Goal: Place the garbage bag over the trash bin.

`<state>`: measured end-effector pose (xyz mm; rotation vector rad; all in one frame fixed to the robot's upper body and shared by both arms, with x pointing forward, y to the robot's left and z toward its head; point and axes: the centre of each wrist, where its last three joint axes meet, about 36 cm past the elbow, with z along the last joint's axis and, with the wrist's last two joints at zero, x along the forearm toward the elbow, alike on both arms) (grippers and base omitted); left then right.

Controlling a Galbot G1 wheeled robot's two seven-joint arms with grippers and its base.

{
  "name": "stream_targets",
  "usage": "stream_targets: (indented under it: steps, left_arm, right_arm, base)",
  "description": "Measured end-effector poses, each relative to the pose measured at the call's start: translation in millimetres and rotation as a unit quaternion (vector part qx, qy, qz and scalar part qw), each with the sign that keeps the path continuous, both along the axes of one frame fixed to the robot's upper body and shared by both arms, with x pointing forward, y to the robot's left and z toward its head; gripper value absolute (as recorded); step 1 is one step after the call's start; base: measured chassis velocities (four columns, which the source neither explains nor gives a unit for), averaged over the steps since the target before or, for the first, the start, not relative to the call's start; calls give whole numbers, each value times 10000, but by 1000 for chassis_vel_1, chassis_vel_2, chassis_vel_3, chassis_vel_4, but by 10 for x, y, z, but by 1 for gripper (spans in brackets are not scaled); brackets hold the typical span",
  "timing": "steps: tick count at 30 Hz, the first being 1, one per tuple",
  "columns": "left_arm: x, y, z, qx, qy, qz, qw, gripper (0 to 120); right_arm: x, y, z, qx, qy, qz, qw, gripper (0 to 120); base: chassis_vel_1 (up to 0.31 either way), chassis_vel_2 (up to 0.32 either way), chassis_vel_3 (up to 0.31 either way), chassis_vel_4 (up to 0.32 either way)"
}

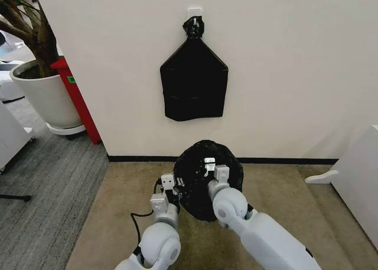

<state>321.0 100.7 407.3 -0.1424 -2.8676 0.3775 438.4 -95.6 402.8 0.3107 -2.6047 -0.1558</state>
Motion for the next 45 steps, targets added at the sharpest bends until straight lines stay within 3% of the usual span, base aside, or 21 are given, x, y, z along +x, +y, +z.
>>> stream_targets:
  steps: [11, 16, 21, 27, 31, 35, 41, 45]
  left_arm:
    - [-181, -13, 67, 67, -160, -85, 9998, 1]
    - [-148, 15, 16, 134, -175, -33, 9998, 1]
    - [-47, 36, 34, 111, -241, -9, 9996, 1]
    - [0, -1, 75, 33, -276, 49, 9996, 1]
    - [-49, -39, 22, 41, -191, 25, 9998, 1]
    - [-80, -49, 0, 59, -166, 7, 9998, 1]
    - [-123, -48, -39, 104, -151, -27, 9998, 1]
    - [-91, -37, -25, 95, -201, 19, 9998, 1]
  right_arm:
    - [180, 108, -309, -418, 89, -28, 9991, 0]
    - [288, -134, -344, -612, 17, -196, 9979, 0]
    - [20, -292, -518, -721, 156, -117, 9972, 0]
    - [-163, 71, -484, -593, 138, 260, 9978, 0]
    - [21, 398, -289, -459, -58, 373, 9982, 0]
    - [191, 462, -164, -415, -198, 309, 9985, 0]
    - [384, 186, -161, -518, -269, -11, 9983, 0]
    - [215, -49, -333, -683, -156, -25, 9975, 0]
  base:
    - [0, 0, 0, 0]
    - [0, 0, 0, 0]
    - [0, 0, 0, 0]
    - [0, 0, 0, 0]
    - [0, 0, 0, 0]
    - [0, 0, 0, 0]
    - [0, 0, 0, 0]
    - [0, 0, 0, 0]
